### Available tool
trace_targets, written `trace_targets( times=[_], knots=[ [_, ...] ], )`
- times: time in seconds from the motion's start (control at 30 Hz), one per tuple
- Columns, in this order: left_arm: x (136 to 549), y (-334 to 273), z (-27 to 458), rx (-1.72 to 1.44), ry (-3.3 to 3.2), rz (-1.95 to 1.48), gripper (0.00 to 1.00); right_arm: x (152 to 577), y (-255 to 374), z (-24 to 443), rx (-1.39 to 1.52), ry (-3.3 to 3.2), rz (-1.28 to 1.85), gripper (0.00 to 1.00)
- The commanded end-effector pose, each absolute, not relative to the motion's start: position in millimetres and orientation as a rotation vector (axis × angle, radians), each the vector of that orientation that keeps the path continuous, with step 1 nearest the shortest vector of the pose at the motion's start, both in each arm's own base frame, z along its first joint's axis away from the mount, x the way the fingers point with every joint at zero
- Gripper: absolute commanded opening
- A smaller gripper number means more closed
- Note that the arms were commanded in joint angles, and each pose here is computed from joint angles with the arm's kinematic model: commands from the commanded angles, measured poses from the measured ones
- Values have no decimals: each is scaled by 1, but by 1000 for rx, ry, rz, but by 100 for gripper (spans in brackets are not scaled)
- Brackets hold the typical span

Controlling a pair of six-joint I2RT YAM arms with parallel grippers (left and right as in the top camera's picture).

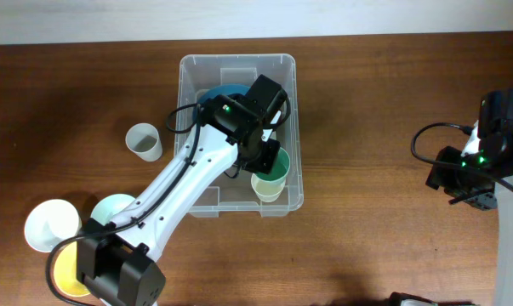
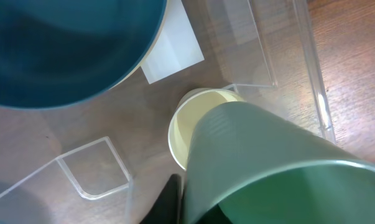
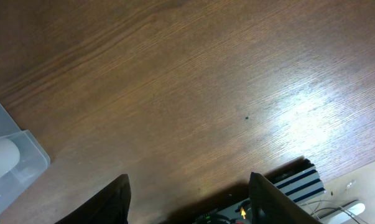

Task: Pack container
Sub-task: 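Carry the mint-green cup with left gripper and drop it into the cream cup, then move left gripper to the second mint-green cup and grasp it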

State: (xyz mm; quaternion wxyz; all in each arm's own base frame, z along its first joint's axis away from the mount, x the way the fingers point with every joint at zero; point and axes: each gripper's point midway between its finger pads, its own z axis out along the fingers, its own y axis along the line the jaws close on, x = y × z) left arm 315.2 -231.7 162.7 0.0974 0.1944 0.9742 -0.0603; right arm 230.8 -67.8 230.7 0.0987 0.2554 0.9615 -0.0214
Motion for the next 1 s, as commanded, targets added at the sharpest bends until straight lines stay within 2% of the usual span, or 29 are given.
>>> trace_targets(
  times=[0.0, 0.07, 0.27, 0.43, 0.5, 0.6, 0.77, 0.97],
  knots=[
    [316, -230, 162, 571, 2885, -167, 47, 228, -70, 233, 754, 2835, -83, 57],
    [316, -230, 162, 571, 2885, -167, 50, 228, -70, 233, 754, 2835, -83, 57],
    [326, -215, 178, 516, 2856, -126, 50, 228, -70, 233, 754, 2835, -83, 57],
    [364, -140, 243, 217, 2719, -47, 56, 228, -70, 233, 754, 2835, -83, 57],
    [376, -93, 267, 40, 2658, -39, 65, 228, -70, 233, 754, 2835, -83, 57],
    [383, -21, 278, -225, 2615, 7, 70, 228, -70, 233, 754, 2835, -83, 57],
    [384, 47, 244, -511, 2670, -92, 72, 228, -70, 233, 754, 2835, -83, 57],
    [390, 67, 168, -636, 2820, -148, 72, 228, -70, 233, 754, 2835, -83, 57]
  ],
)
